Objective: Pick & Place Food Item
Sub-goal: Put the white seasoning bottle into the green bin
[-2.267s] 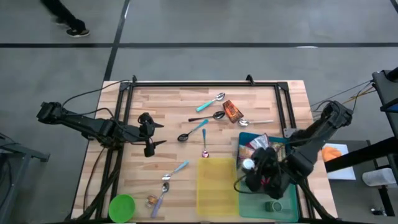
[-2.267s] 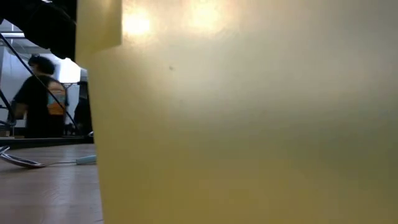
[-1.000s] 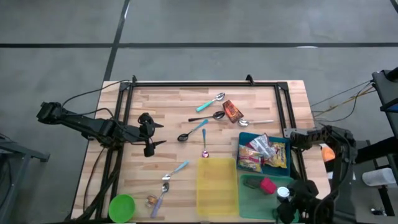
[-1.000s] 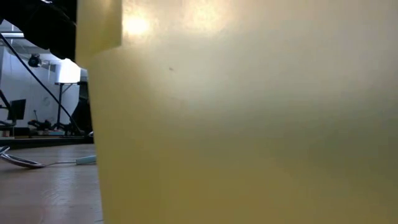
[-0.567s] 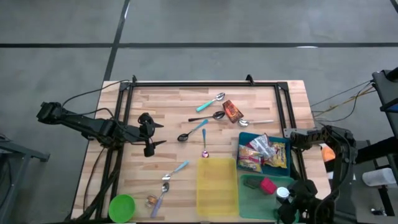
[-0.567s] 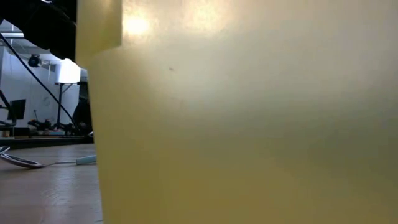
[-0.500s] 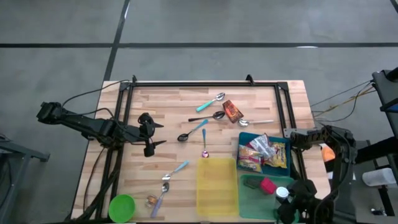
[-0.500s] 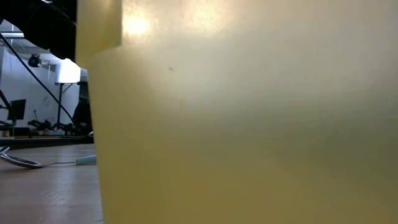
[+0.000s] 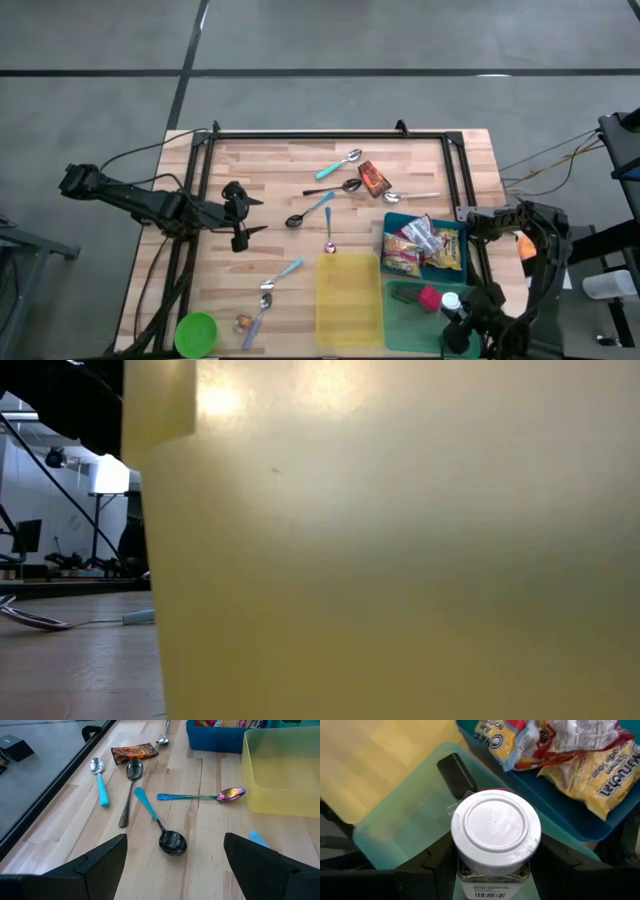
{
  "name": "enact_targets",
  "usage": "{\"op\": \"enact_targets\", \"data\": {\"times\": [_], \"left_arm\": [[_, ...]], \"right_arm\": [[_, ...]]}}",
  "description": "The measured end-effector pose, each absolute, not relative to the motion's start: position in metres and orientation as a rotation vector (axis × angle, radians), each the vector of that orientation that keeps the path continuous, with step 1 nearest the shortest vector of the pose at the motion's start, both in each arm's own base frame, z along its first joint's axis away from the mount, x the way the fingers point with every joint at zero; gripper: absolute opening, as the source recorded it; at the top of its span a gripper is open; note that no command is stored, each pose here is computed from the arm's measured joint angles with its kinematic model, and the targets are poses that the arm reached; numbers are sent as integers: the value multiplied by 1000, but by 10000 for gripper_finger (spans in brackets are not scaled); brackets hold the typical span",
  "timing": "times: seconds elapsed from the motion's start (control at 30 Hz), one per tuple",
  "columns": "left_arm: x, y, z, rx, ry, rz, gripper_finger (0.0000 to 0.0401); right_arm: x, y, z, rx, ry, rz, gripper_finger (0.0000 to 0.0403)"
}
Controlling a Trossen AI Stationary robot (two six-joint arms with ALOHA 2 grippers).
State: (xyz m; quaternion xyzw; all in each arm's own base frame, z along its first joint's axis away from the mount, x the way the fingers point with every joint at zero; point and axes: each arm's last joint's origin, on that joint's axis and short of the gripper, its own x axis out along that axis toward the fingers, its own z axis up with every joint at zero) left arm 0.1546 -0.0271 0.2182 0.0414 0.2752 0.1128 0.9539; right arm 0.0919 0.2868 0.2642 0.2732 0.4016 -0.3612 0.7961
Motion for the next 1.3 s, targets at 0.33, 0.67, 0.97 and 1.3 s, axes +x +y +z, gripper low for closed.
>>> {"op": "enact_targets", "data": {"times": [0.33,0.67,0.97,1.3], "left_arm": [[155,-27,218,84,559,229,335],[155,-27,218,84,559,229,335],[155,-27,218,84,559,228,335],[155,-27,218,84,559,229,335]], "right_arm": [[95,298,243,585,846,-805,207],[98,314,206,482,846,-873,193],[101,325,190,444,840,-887,226],[101,325,194,457,840,-875,229]]}}
